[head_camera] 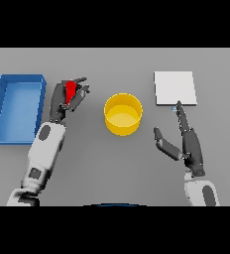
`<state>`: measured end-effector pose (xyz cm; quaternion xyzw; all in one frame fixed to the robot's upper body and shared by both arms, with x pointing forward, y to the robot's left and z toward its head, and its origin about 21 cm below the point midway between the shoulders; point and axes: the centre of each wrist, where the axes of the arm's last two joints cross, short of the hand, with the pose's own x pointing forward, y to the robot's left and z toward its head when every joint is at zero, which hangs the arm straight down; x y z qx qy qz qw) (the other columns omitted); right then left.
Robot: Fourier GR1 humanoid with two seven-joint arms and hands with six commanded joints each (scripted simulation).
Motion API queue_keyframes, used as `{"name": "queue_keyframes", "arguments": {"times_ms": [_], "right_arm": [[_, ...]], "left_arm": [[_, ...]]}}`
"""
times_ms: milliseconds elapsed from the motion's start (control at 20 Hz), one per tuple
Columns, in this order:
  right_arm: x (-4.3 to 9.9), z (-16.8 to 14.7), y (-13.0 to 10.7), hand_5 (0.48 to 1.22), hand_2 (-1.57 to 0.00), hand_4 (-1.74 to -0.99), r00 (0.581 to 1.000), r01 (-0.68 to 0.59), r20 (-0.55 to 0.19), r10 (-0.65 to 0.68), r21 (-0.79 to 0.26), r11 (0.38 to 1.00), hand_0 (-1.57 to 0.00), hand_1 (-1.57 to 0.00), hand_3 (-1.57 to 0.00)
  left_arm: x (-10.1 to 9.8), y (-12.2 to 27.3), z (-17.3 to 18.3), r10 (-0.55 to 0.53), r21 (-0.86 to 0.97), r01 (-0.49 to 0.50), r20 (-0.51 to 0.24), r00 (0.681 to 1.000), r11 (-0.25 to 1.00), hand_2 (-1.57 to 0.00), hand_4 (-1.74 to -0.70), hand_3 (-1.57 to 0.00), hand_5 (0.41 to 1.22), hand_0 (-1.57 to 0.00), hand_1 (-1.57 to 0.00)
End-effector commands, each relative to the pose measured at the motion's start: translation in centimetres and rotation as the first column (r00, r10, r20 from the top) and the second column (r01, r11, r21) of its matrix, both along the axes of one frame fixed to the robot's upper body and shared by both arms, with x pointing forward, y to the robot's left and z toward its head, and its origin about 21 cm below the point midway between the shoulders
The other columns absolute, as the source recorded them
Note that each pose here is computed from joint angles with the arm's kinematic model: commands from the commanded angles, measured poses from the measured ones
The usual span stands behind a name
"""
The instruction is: Pick up the red beaker and tilt it to pour out 1 green nut into yellow bowl. Pick up the yellow bowl and place it on the metallic measuring scale.
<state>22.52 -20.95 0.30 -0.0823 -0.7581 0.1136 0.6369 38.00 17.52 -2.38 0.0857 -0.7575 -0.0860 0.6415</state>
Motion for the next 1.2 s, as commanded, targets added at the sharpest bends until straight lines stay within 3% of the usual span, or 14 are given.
{"name": "queue_keyframes", "arguments": {"times_ms": [0,150,300,400,700,950,1100,1150], "right_arm": [[0.1,0.2,-0.2,0.664,0.00,-1.160,1.000,0.003,0.005,-0.003,-0.008,1.000,0.00,0.00,0.00],[0.3,0.1,-0.4,0.656,0.00,-1.116,1.000,0.017,-0.005,-0.017,-0.037,0.999,0.00,0.00,0.00],[-0.1,0.0,-0.4,0.658,0.00,-1.101,1.000,0.008,0.015,-0.007,-0.047,0.999,0.00,0.00,0.00],[0.0,0.3,-1.0,0.661,0.00,-1.092,1.000,0.008,0.025,-0.007,-0.055,0.998,0.00,0.00,0.00],[-0.2,0.4,-0.4,0.666,0.00,-1.096,1.000,0.003,0.015,-0.002,-0.054,0.999,0.00,0.00,0.00],[-0.2,0.6,-0.2,0.692,0.00,-1.056,1.000,-0.015,0.025,0.016,-0.050,0.999,0.00,0.00,0.00],[-0.2,0.5,-0.4,0.689,0.00,-1.068,1.000,-0.013,0.022,0.014,-0.050,0.999,0.00,0.00,0.00],[-0.1,0.4,0.2,0.686,0.00,-1.070,1.000,-0.018,0.014,0.019,-0.052,0.998,0.00,0.00,0.00]], "left_arm": [[0.1,-0.2,0.4,-0.008,0.017,0.008,0.010,1.000,1.000,-1.50,-1.71,-1.47,1.126,-1.50,-1.50],[0.8,0.1,2.5,-0.042,0.099,0.039,0.033,0.999,0.994,-1.54,-1.72,-1.52,1.127,-1.54,-1.54],[1.2,0.3,4.8,-0.115,0.300,0.091,0.062,0.991,0.950,-1.55,-1.73,-1.55,1.137,-1.55,-1.55],[1.5,-0.2,6.5,-0.182,0.453,0.139,0.054,0.982,0.881,-1.56,-1.74,-1.55,1.136,-1.56,-1.56],[0.8,-1.0,7.7,-0.255,0.605,0.198,0.008,0.967,0.771,-1.56,-1.74,-1.56,1.144,-1.56,-1.56],[1.9,-3.8,10.8,-0.374,0.866,0.228,-0.052,0.926,0.445,-1.57,-1.74,-1.57,1.177,-1.57,-1.57],[2.5,-5.6,11.9,-0.416,0.947,0.238,-0.132,0.900,0.214,-1.57,-1.74,-1.57,1.199,-1.57,-1.57],[2.6,-6.2,12.1,-0.422,0.962,0.239,-0.164,0.892,0.131,-1.57,-1.69,-1.57,1.203,-1.57,-1.57]]}}
